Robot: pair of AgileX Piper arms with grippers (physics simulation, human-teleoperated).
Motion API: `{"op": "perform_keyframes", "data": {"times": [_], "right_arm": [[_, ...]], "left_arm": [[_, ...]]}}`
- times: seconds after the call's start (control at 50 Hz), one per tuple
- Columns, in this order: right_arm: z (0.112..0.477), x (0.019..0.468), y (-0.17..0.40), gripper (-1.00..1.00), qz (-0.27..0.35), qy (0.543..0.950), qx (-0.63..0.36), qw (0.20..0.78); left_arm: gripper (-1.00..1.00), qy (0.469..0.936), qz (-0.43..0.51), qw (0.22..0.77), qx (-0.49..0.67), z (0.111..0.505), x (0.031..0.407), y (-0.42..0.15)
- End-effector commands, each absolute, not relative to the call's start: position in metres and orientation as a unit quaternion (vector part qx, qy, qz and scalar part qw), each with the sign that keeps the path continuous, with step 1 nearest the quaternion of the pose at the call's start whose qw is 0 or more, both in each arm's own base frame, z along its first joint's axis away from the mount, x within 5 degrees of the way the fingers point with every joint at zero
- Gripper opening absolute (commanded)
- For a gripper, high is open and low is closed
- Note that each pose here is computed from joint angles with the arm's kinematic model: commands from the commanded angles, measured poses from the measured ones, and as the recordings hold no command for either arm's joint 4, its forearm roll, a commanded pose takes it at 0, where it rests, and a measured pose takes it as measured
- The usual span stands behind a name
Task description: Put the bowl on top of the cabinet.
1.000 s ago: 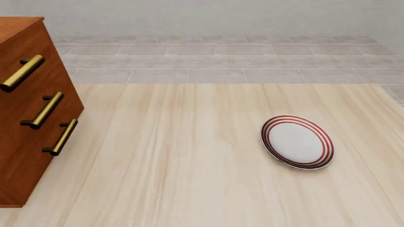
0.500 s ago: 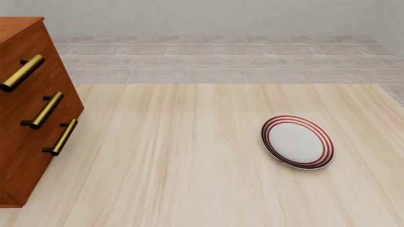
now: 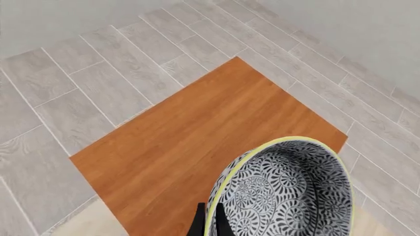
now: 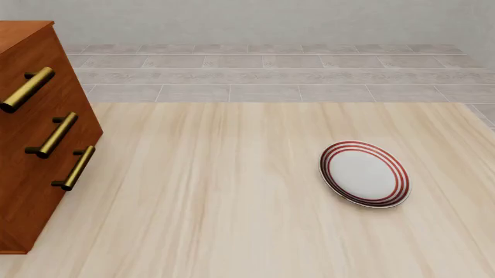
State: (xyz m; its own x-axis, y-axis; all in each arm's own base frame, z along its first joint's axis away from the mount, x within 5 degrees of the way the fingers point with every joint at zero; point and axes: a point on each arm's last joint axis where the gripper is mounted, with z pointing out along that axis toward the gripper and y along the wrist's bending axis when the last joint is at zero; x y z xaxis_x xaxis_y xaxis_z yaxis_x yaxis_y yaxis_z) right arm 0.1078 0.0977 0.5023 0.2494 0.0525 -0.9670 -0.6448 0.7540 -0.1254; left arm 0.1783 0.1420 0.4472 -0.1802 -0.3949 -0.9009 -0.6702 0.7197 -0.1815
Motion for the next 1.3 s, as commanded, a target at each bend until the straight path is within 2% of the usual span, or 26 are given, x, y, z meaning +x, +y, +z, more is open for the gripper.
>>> {"op": "perform_keyframes", "data": {"times": [0.02, 0.38, 0.4, 1.3], "right_arm": [[0.502, 0.107, 0.097, 1.0, 0.234, 0.566, -0.262, 0.746], [0.502, 0.108, 0.099, 1.0, 0.235, 0.566, -0.262, 0.746], [0.502, 0.108, 0.099, 1.0, 0.235, 0.566, -0.262, 0.746], [0.503, 0.105, 0.097, 1.0, 0.237, 0.563, -0.264, 0.746]], "left_arm": [[-1.0, 0.756, 0.135, 0.534, -0.353, 0.447, 0.177, 0.144], [-1.0, 0.759, 0.141, 0.532, -0.347, 0.446, 0.179, 0.147], [1.0, 0.76, 0.14, 0.533, -0.344, 0.447, 0.18, 0.146], [1.0, 0.744, 0.157, 0.55, -0.345, 0.472, 0.167, 0.145]]}}
